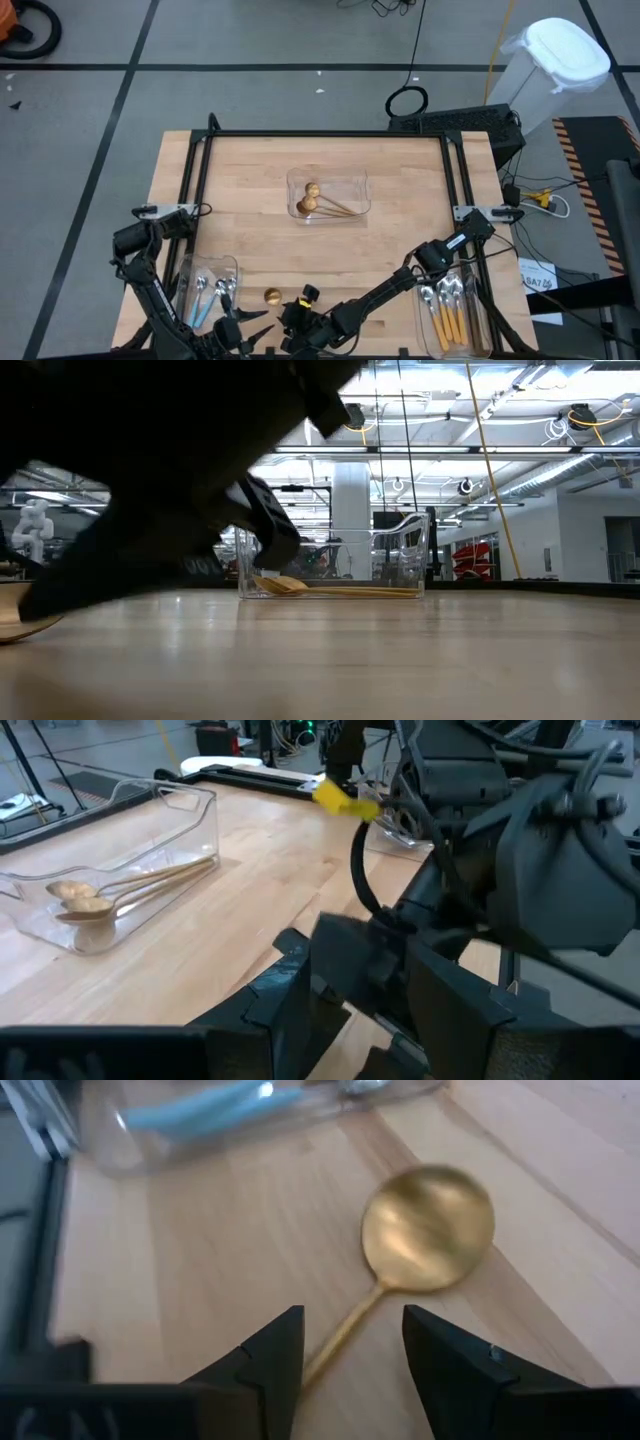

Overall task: Sort silverware by color (type)
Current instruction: Put the gold spoon into the top transparent bin

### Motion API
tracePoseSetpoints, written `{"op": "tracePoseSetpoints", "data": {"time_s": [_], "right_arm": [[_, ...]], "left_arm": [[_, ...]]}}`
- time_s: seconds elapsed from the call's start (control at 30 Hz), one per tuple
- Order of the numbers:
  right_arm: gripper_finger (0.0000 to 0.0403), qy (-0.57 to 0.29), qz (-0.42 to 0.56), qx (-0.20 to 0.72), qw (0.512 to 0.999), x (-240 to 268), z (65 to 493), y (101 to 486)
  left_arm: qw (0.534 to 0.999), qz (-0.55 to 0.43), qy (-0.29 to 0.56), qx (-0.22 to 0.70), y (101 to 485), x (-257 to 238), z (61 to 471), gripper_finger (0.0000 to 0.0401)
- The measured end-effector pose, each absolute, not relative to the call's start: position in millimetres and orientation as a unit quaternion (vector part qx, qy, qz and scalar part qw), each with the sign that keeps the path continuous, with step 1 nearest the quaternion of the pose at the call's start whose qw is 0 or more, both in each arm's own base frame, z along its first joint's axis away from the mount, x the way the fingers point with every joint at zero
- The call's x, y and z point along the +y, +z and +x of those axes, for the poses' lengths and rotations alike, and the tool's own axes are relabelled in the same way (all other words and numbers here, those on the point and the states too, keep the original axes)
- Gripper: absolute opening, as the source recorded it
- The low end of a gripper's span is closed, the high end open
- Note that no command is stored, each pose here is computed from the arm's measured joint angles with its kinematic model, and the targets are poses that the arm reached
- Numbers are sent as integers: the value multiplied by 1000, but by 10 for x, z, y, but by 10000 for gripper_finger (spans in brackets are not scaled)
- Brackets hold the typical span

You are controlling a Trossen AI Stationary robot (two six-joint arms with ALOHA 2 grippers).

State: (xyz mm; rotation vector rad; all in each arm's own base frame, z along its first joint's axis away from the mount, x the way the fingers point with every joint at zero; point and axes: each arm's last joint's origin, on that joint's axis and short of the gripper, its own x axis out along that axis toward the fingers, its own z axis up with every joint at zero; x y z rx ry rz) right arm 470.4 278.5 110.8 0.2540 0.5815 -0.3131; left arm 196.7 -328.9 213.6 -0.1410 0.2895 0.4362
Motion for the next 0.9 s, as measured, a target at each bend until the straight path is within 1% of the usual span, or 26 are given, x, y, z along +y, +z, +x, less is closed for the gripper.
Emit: {"op": "tracePoseSetpoints", "data": {"time_s": [0.17,0.27,0.37,0.47,0.73,0.9], "right_arm": [[164,-155,106,293,938,2781,4701,1024],[164,-174,90,299,934,2743,4687,1003],[164,-207,55,299,930,2695,4658,990],[164,-219,16,313,924,2630,4648,986],[164,-197,-82,376,902,2486,4634,964],[164,-191,-113,410,885,2424,4585,1009]], "left_arm": [[963,-57,219,146,2136,-3267,2000,163],[962,-46,223,148,2135,-3240,2042,163],[961,-30,228,152,2135,-3211,2087,163],[960,-18,233,155,2136,-3177,2140,163],[956,20,243,164,2282,-3119,2334,163],[952,50,242,181,2359,-3088,2435,163]]}}
